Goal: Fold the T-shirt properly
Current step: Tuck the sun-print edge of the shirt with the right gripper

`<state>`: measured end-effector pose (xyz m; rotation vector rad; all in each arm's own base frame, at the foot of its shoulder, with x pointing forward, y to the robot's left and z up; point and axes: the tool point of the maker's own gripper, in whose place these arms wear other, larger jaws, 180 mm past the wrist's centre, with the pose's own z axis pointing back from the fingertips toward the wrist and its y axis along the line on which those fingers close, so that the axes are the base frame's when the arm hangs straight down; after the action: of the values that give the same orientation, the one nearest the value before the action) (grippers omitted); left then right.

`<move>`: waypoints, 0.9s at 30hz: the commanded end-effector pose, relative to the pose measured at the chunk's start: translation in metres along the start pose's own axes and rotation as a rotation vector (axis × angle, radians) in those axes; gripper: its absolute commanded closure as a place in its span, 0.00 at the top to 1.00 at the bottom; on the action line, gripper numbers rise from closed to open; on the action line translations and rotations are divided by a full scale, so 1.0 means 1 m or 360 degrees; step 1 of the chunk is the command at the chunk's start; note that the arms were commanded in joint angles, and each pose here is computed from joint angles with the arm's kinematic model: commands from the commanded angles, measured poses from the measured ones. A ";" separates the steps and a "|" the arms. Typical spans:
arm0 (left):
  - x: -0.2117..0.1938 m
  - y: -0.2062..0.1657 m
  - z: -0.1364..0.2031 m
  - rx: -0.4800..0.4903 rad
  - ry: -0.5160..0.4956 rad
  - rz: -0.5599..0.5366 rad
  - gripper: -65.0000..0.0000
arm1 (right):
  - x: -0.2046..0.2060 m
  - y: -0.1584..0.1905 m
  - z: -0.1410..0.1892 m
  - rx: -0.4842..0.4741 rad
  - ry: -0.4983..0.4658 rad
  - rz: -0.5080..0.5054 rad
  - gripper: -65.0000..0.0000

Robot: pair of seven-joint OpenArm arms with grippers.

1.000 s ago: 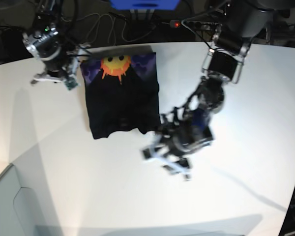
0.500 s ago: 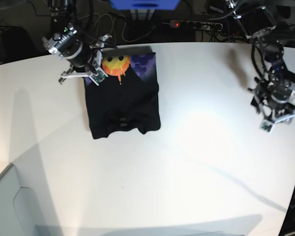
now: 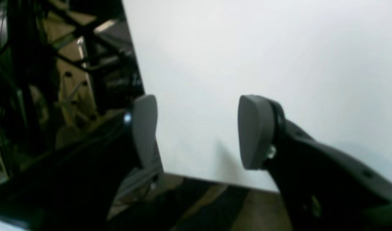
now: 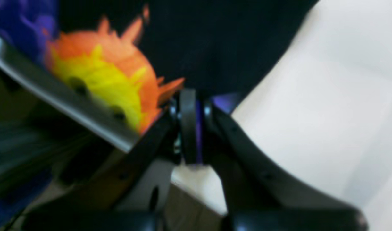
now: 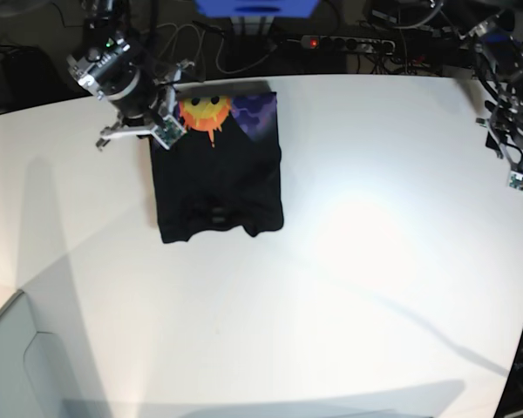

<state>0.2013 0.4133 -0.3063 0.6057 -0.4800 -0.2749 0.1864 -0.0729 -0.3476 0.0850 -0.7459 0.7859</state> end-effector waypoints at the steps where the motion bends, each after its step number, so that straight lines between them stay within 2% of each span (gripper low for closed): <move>1: 0.001 0.013 0.006 0.0056 -0.0013 -0.0008 0.59 | 0.015 0.010 -0.001 0.0055 -0.0085 0.0018 0.00; 7: -0.032 0.018 0.011 0.0079 0.0090 0.0032 0.59 | 0.051 0.072 -0.013 0.0351 -0.0227 0.0139 0.00; 9: -0.037 0.018 0.012 0.0072 0.0100 0.0040 0.59 | 0.063 0.084 -0.018 0.0410 -0.0273 0.0185 0.00; 11: -0.046 0.016 0.015 0.0045 0.0100 0.0073 0.59 | 0.062 0.092 -0.025 0.0456 -0.0258 0.0197 0.00; 18: -0.065 0.014 0.027 -0.0060 0.0028 0.0224 0.59 | 0.048 0.098 -0.041 0.0518 -0.0221 0.0159 0.00; 22: -0.072 0.009 0.029 -0.0089 0.0050 0.0211 0.59 | 0.030 0.109 -0.049 0.0578 -0.0140 0.0121 0.00; 27: -0.080 0.004 0.030 -0.0107 0.0080 0.0209 0.59 | 0.029 0.108 -0.035 0.0557 -0.0160 0.0136 0.00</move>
<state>0.1140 0.4285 -0.3208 0.4871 -0.4362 -0.1388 0.1435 0.0279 -0.3888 0.3840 -0.6509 0.9901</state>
